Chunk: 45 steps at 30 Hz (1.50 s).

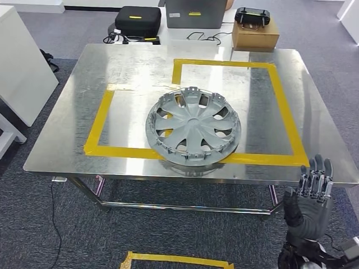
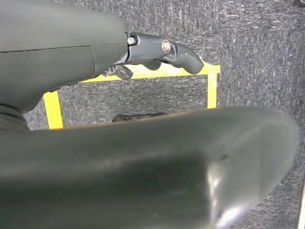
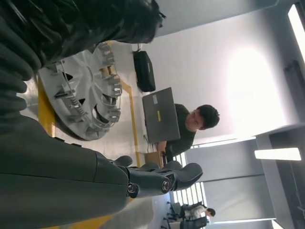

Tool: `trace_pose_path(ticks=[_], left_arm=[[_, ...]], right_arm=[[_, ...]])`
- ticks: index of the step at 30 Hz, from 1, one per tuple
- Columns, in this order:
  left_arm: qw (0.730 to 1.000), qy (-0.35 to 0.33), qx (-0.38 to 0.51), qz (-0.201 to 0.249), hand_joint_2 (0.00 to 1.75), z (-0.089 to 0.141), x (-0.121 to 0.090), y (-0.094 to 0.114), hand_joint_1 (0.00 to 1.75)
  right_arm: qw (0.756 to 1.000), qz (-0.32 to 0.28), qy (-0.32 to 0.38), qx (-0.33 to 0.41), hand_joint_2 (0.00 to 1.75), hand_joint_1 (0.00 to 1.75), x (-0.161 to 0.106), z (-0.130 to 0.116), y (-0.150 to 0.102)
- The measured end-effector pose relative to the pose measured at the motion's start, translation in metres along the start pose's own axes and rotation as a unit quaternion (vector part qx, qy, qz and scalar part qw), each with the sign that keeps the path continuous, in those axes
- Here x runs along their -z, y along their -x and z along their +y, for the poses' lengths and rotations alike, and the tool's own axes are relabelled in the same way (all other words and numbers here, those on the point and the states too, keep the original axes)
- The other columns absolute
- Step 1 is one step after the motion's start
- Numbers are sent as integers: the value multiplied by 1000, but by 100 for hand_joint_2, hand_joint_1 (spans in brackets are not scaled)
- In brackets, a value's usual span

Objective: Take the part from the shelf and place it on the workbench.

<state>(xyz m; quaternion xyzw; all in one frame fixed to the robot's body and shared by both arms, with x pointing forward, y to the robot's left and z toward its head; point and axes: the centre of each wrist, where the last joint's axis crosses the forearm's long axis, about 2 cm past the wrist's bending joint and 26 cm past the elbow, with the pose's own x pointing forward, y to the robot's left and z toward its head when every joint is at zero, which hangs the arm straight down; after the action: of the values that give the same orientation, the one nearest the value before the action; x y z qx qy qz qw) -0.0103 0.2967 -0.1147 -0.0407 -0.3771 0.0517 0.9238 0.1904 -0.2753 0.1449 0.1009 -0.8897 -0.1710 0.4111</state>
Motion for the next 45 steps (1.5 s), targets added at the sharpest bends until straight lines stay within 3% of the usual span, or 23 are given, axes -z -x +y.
trace_pose_path(ticks=[7, 16, 38, 45], left_arm=[[1000, -1, -7, 10, 0, -5, -4, 5, 0], [1000, -2, -11, 16, 0, -8, -6, 7, 0], [1000, 8, -9, 22, 0, -10, -7, 9, 0], [1000, 12, -6, 22, 0, -11, -7, 8, 0]], right_arm=[[1000, -20, 0, 11, 0, 0, -19, -11, -15], [1000, -25, 9, -4, 0, 0, -24, -14, -21], [999, 5, 18, -38, 0, 0, -26, -13, -18], [996, 29, 27, -84, 0, 0, -31, -14, -11]])
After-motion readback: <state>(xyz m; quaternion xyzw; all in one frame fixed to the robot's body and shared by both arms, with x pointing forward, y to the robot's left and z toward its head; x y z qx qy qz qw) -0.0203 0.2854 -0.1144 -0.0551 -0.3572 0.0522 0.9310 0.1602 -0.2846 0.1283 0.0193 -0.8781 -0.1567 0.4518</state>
